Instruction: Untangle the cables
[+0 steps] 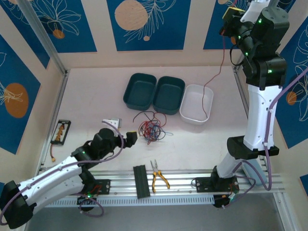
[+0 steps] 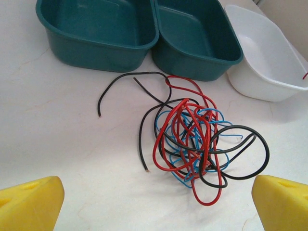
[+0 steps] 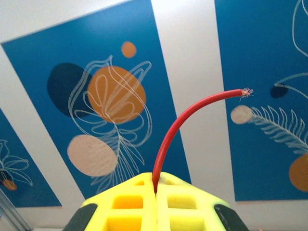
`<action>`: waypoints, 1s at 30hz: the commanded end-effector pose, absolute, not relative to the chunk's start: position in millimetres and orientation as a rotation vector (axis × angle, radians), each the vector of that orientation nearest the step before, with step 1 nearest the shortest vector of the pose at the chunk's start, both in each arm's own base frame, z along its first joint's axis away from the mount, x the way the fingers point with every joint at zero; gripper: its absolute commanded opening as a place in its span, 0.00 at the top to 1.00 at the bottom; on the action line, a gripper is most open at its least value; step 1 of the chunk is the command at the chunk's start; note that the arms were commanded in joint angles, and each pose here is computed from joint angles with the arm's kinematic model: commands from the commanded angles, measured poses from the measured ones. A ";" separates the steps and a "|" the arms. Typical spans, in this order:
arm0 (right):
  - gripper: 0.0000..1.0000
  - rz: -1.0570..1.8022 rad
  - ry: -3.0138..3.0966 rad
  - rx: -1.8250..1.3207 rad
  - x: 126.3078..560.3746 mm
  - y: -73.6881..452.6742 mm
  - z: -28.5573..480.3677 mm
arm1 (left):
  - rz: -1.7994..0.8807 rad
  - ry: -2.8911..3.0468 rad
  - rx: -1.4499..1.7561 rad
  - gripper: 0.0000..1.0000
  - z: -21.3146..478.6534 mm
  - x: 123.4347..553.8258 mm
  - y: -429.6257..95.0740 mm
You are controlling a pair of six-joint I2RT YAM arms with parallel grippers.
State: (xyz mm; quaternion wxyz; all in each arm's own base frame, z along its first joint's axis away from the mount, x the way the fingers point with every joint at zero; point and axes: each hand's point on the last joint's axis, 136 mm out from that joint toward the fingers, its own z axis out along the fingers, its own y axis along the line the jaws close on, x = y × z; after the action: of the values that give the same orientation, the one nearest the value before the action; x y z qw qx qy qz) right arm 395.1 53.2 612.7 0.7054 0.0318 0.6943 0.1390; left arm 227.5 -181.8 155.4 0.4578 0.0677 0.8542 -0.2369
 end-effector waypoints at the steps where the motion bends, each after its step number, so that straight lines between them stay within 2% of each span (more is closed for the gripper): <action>1: 1.00 0.326 1.580 0.075 398.6 52.3 599.2 | -0.540 2.082 0.179 0.00 168.4 231.0 -176.5; 8: 1.00 0.262 1.659 0.121 406.3 39.0 565.7 | -0.542 2.076 0.177 0.00 177.7 232.3 -177.4; 17: 1.00 0.085 1.907 0.343 392.4 1.8 480.9 | -0.559 2.114 0.191 0.00 177.9 230.6 -182.7; 24: 1.00 0.301 2.077 0.390 369.5 28.6 405.4 | -0.521 2.114 0.161 0.00 178.6 234.4 -177.7; 30: 1.00 0.482 2.167 0.389 368.7 55.0 366.1 | -0.524 2.102 0.152 0.00 183.3 238.3 -180.1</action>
State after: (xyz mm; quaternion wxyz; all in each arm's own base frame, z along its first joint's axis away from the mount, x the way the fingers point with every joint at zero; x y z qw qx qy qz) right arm 369.2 37.8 361.2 0.4321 0.1564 0.8781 0.1335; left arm 231.6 -180.9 166.5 0.4489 0.0755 0.8652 -0.2103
